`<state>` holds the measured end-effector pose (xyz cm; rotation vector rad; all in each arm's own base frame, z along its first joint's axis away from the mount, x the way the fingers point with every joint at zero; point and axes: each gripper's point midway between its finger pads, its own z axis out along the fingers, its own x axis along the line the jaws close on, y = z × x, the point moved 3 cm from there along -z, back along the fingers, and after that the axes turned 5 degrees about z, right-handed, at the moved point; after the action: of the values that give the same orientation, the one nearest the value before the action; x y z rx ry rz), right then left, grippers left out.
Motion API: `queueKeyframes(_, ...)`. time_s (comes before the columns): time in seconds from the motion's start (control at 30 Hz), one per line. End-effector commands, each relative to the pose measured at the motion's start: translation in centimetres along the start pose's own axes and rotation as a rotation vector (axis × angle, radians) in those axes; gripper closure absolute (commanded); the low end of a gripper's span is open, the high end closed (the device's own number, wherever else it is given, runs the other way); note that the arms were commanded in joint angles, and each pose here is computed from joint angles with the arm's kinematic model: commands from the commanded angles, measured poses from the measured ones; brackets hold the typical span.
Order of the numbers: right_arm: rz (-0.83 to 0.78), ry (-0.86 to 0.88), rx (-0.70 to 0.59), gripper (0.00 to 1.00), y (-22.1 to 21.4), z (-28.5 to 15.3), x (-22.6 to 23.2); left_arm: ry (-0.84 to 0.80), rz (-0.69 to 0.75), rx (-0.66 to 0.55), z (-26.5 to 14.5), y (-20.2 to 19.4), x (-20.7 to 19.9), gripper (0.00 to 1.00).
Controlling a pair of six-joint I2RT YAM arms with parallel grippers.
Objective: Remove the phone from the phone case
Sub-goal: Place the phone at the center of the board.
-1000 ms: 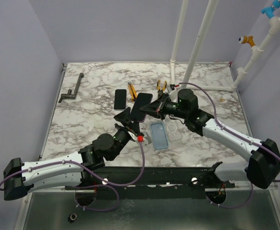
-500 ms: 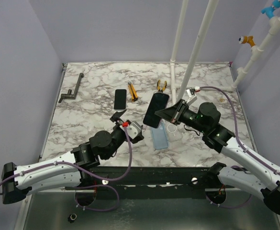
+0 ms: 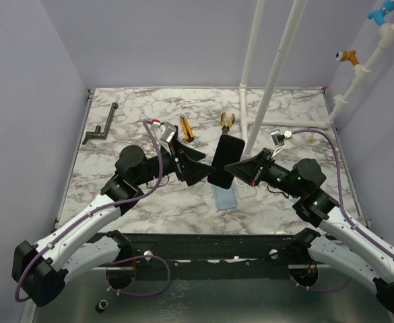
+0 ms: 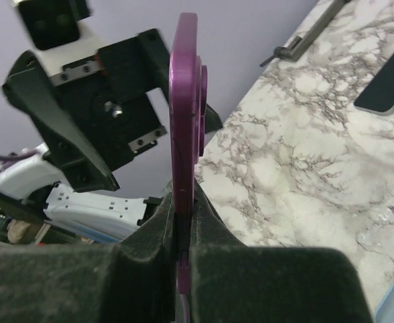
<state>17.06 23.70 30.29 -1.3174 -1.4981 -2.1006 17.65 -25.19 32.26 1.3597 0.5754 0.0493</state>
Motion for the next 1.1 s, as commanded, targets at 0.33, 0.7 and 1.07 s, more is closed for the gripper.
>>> queueKeyframes(0.33,-0.089,0.250,-0.031,1.00,1.0,0.0,4.0,-0.390,-0.347,0.143,0.9,-1.2,-4.3,0.45)
queueKeyframes(0.7,-0.079,0.251,-0.031,1.00,1.1,0.7,3.7,-0.377,-0.366,0.158,1.0,-2.1,-3.8,1.00)
queueKeyframes(1.07,-0.045,-0.151,-0.035,0.06,1.3,-1.0,-1.1,0.106,-0.295,0.122,-1.7,-0.6,4.5,1.00)
